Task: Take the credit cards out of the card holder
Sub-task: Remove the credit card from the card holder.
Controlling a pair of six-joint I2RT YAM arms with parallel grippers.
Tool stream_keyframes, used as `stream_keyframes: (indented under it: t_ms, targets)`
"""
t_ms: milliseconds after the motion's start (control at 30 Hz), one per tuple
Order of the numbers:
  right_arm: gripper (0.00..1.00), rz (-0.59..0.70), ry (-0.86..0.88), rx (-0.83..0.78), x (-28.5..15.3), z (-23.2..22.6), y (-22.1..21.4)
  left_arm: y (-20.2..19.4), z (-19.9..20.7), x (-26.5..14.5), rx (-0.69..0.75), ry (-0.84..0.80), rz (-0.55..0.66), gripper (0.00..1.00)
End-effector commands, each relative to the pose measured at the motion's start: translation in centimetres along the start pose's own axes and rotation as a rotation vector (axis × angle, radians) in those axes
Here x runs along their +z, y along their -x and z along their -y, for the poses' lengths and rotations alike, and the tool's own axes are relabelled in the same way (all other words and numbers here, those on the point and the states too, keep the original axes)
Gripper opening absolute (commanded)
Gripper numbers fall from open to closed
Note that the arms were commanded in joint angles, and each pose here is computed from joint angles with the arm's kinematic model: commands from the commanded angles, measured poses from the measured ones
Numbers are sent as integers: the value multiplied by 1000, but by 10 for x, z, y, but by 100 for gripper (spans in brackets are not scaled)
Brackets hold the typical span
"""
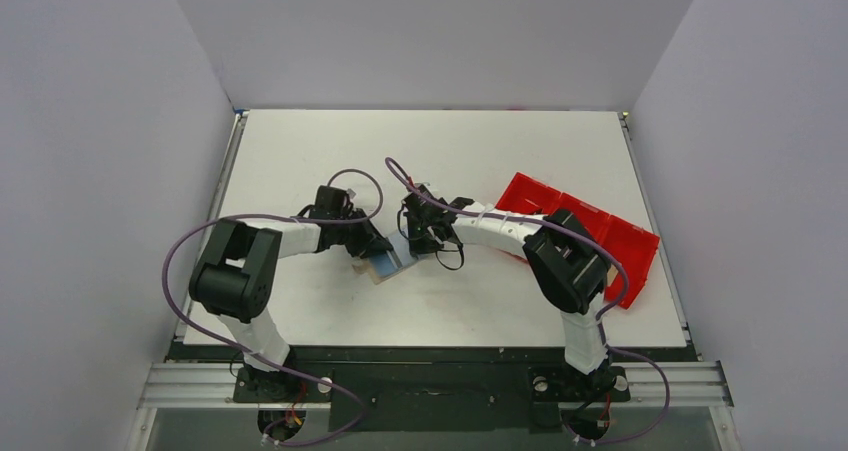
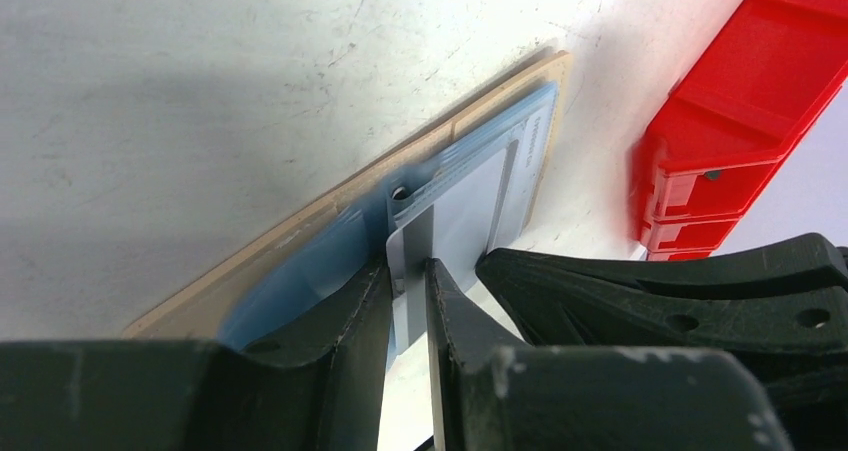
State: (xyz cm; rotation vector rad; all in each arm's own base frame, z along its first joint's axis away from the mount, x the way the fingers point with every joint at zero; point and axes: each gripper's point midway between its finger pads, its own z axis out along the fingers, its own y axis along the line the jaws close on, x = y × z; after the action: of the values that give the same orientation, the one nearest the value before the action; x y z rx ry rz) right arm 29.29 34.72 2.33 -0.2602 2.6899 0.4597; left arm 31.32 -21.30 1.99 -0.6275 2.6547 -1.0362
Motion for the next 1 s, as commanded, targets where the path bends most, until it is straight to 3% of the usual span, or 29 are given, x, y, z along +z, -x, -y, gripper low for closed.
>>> stream_keyframes:
  t_ms: [0, 700, 967]
  targets:
    - [0, -66, -6, 15, 21, 4, -22, -4, 7, -6, 7, -57, 1, 16]
    - [0, -79, -25, 24, 26, 10, -25, -16, -5, -16, -3, -132, -5, 20]
    - [0, -87, -30, 23, 28, 11, -28, -15, -4, -19, -8, -165, 1, 14]
